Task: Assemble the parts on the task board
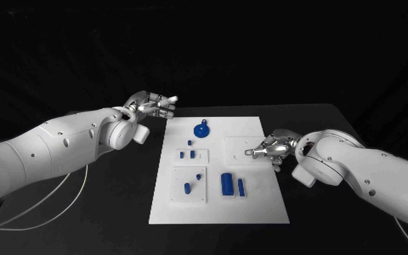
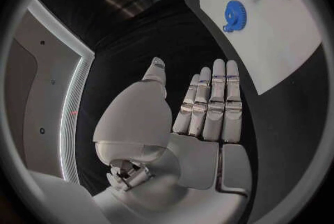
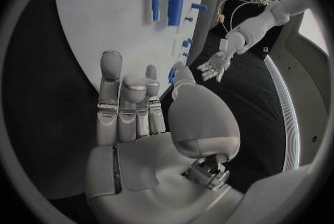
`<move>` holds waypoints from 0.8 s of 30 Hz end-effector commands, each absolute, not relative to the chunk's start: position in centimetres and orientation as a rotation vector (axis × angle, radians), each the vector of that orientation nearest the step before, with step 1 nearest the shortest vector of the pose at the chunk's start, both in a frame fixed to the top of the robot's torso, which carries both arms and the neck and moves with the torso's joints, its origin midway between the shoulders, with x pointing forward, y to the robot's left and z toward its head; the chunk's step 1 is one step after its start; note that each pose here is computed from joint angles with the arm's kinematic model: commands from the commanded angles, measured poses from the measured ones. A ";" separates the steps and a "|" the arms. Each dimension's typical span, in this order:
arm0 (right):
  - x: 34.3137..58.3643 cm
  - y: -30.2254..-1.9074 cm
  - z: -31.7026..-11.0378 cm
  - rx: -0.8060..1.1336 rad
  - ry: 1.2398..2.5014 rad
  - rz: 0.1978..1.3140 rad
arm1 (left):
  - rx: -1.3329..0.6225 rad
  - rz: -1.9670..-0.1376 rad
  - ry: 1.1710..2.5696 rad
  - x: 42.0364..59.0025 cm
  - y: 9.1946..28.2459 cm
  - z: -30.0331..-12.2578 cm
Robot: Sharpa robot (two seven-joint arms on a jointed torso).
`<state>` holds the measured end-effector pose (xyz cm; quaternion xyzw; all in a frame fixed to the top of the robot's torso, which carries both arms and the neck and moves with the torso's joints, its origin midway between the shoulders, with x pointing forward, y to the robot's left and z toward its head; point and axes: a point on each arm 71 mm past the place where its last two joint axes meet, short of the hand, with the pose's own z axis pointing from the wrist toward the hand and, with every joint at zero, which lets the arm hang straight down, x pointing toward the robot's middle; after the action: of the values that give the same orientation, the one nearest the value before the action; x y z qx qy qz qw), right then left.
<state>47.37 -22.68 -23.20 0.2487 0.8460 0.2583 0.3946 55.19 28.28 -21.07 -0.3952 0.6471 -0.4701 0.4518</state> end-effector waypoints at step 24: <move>57.9 -26.9 -21.3 1.067 1.353 1.315 | -1.078 -1.195 1.365 57.8 28.1 -19.5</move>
<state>57.95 -27.30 -21.83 0.4441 0.5778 0.4872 0.4812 57.73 28.18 -19.86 -0.4382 0.5803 -0.4816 0.4892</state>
